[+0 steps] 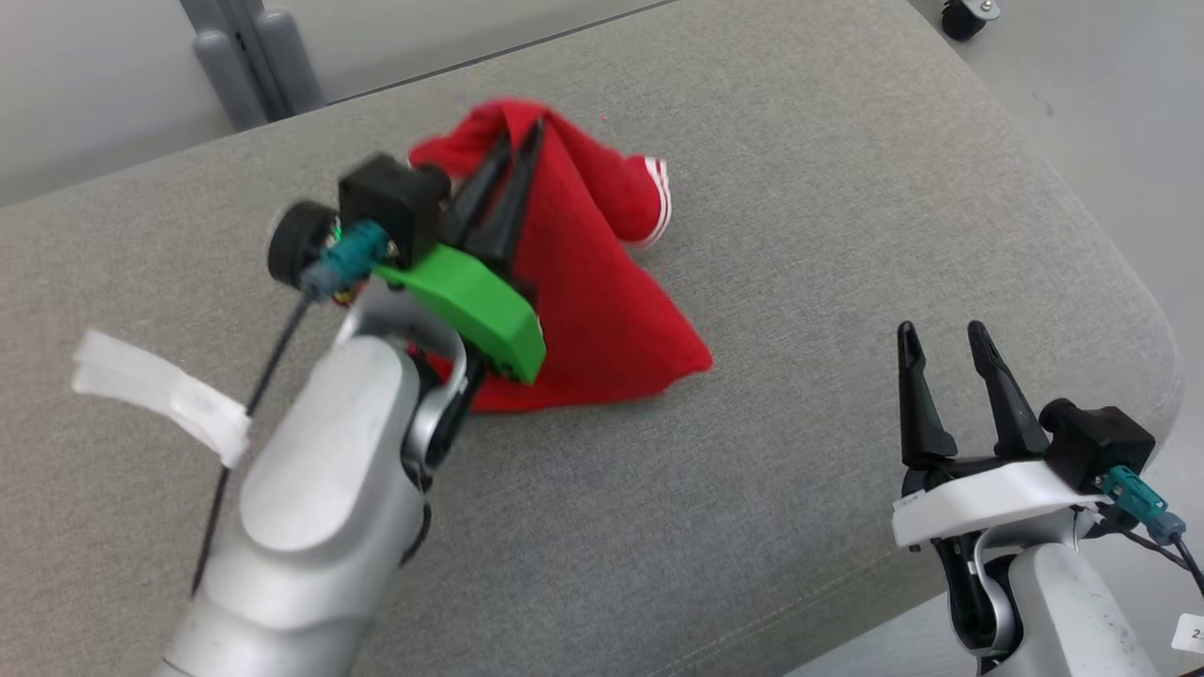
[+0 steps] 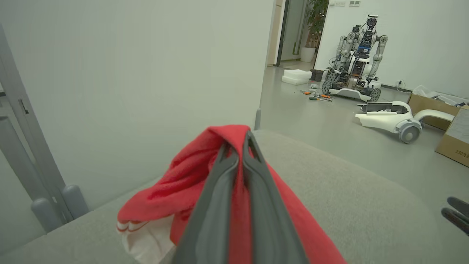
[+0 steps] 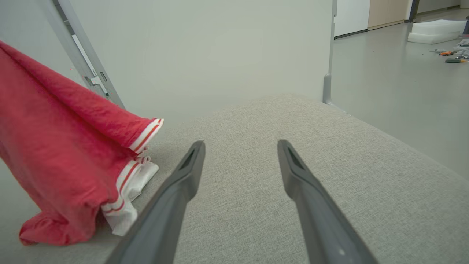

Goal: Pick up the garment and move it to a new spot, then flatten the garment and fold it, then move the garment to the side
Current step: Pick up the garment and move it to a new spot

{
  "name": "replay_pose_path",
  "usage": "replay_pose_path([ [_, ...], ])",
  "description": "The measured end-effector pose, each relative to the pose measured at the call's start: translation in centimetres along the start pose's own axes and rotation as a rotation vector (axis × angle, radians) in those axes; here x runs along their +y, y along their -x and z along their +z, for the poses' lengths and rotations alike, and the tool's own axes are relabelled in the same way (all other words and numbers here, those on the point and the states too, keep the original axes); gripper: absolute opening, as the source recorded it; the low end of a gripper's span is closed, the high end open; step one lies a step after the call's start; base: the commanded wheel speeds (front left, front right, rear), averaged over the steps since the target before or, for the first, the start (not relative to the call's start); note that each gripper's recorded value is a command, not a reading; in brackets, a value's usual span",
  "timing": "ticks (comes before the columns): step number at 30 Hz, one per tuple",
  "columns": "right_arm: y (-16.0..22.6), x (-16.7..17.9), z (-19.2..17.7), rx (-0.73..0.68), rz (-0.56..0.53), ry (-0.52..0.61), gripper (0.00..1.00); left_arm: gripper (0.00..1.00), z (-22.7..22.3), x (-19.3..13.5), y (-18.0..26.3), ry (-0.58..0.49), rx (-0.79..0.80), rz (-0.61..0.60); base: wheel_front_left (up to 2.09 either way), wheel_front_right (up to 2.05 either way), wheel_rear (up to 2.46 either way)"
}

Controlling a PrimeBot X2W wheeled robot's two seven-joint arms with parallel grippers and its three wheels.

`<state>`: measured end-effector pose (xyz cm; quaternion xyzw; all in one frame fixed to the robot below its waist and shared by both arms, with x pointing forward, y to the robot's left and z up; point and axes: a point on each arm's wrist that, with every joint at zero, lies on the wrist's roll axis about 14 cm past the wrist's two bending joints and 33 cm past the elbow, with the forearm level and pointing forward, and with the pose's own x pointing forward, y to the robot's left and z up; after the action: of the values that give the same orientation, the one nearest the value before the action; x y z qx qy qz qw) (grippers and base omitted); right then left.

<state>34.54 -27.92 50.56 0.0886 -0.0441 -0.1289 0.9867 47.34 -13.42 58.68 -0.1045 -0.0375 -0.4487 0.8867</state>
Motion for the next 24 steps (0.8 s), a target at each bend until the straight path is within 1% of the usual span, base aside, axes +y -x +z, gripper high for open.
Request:
replay_pose_path([
  [3, -0.2, 0.5, -0.3, 0.009, 0.013, -0.005, 1.0, 0.0, -4.8, -0.3, 1.8, 0.052, 0.097, 0.027, 0.0, 0.0, 0.0],
  [5, -0.3, 0.7, -0.4, 0.009, 0.018, -0.008, 1.0, 0.0, -7.3, -0.5, 3.1, 0.081, 0.144, 0.045, 0.0, 0.0, 0.0],
  [8, -0.6, 1.2, -0.5, 0.012, 0.034, -0.011, 1.0, 0.0, -9.4, -1.1, 4.3, 0.119, 0.183, 0.059, 0.0, 0.0, 0.0],
  [9, -0.6, 1.3, -0.5, 0.012, 0.037, -0.013, 1.0, 0.28, -9.7, -1.2, 4.6, 0.12, 0.185, 0.062, 0.0, 0.0, 0.0],
  [10, -0.7, 1.4, -0.5, 0.011, 0.04, -0.014, 1.0, 1.0, -9.8, -1.2, 4.8, 0.121, 0.185, 0.064, 0.0, 0.0, 0.0],
  [14, -0.8, 2.1, -0.6, 0.009, 0.06, -0.018, 1.0, 1.0, -8.7, -1.4, 4.9, 0.113, 0.139, 0.066, 0.0, 0.0, 0.0],
  [18, -0.9, 3.0, -0.8, 0.012, 0.085, -0.024, 1.0, 1.0, -5.1, -0.5, 4.5, 0.072, 0.03, 0.091, 0.0, 0.0, 0.0],
  [21, -0.9, 3.9, -0.9, 0.014, 0.113, -0.027, 1.0, 1.0, -3.0, 1.1, 5.1, 0.031, -0.02, 0.141, 0.0, 0.0, 0.0],
  [24, -1.3, 5.3, -0.9, 0.011, 0.155, -0.029, 1.0, 1.0, -0.6, 3.8, 6.6, -0.021, -0.076, 0.215, 0.0, 0.0, 0.0],
])
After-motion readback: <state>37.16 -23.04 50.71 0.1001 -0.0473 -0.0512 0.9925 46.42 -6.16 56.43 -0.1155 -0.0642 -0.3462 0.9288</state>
